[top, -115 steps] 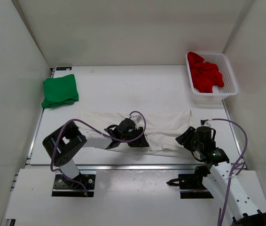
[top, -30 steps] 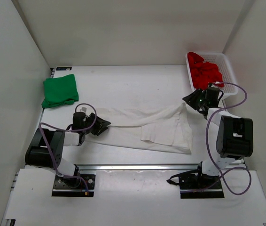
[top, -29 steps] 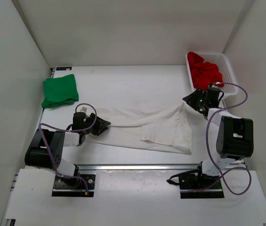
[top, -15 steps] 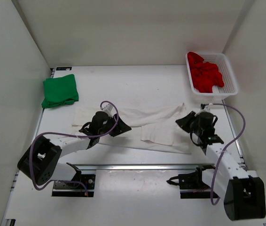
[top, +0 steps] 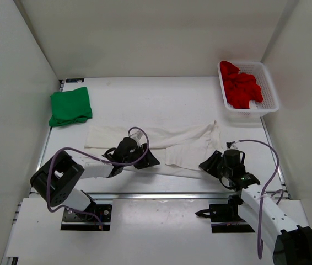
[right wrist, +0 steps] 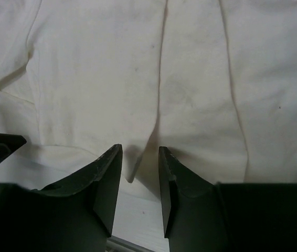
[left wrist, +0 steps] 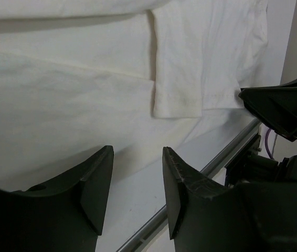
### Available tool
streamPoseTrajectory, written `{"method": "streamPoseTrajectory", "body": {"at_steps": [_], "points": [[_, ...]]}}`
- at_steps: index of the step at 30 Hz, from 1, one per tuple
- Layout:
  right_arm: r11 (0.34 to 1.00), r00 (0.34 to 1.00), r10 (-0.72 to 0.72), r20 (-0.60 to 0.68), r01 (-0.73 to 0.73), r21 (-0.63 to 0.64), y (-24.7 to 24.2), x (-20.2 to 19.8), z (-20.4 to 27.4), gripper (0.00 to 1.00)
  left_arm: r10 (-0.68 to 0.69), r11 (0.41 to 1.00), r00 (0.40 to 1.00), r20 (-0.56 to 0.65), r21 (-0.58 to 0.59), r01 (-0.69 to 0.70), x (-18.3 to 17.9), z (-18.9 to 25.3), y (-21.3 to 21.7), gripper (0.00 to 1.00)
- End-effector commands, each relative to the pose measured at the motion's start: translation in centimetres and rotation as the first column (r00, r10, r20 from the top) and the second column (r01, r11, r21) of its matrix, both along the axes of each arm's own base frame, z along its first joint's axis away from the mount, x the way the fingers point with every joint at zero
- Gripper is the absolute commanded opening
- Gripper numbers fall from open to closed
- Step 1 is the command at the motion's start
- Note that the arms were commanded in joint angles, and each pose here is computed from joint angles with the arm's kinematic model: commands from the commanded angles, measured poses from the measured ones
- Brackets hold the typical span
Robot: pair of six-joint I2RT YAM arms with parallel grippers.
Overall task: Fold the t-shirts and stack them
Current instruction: Fold the other side of the tshirt into a rectangle
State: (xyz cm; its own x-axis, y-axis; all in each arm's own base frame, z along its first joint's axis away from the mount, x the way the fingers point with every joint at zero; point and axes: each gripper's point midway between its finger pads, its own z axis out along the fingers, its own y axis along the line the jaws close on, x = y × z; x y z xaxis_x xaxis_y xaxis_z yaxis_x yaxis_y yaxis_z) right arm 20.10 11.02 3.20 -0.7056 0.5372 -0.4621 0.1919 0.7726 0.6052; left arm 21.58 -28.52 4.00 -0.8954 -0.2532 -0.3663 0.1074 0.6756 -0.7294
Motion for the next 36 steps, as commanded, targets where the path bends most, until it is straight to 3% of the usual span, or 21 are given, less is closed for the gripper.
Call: {"method": "streamPoseTrajectory", "body": {"at_steps": [1,5,8,10,14,28,32,36], "points": [[1.0,1.0,0.006,0.005,-0.006,0.02,0.2,0.0,0.1,0.31,0.009,0.999,1.0,0.022,-0.031,-0.008,0.2,0.3,-0.2,0.53],[0.999,0.999,0.031,0.007,-0.032,0.044,1.0,0.2,-0.2,0.28,0.006,1.0,1.0,0.019,-0.011,-0.005,0.4,0.0,-0.2,0.52],[0.999,0.999,0.022,0.043,-0.023,0.029,0.9,0.8,0.8,0.1,0.008,1.0,1.0,0.014,0.002,-0.008,0.5,-0.5,0.1,0.53],[0.999,0.996,0.015,0.092,-0.018,0.027,0.5,1.5,2.2,0.04,0.017,1.0,1.0,0.015,0.005,-0.017,0.8,-0.5,0.4,0.52],[1.0,0.995,0.005,0.098,-0.005,0.003,-0.4,1.6,3.9,0.0,0.049,0.999,0.998,0.028,-0.002,-0.049,1.6,0.1,1.3,0.53],[1.0,1.0,-0.011,-0.015,0.01,-0.018,-0.7,-1.6,1.1,0.0,0.175,0.984,0.983,0.05,-0.003,-0.175,4.7,2.1,5.6,0.53],[0.999,1.0,0.016,0.006,-0.016,-0.03,-0.6,-1.2,2.7,0.16,0.3,0.954,0.953,0.03,-0.025,-0.3,6.4,2.5,8.8,0.53],[0.993,0.998,0.016,0.066,-0.008,-0.122,-1.7,-0.1,5.2,0.3,0.448,0.894,0.894,0.035,-0.041,-0.446,8.6,3.2,13.0,0.5]]}}
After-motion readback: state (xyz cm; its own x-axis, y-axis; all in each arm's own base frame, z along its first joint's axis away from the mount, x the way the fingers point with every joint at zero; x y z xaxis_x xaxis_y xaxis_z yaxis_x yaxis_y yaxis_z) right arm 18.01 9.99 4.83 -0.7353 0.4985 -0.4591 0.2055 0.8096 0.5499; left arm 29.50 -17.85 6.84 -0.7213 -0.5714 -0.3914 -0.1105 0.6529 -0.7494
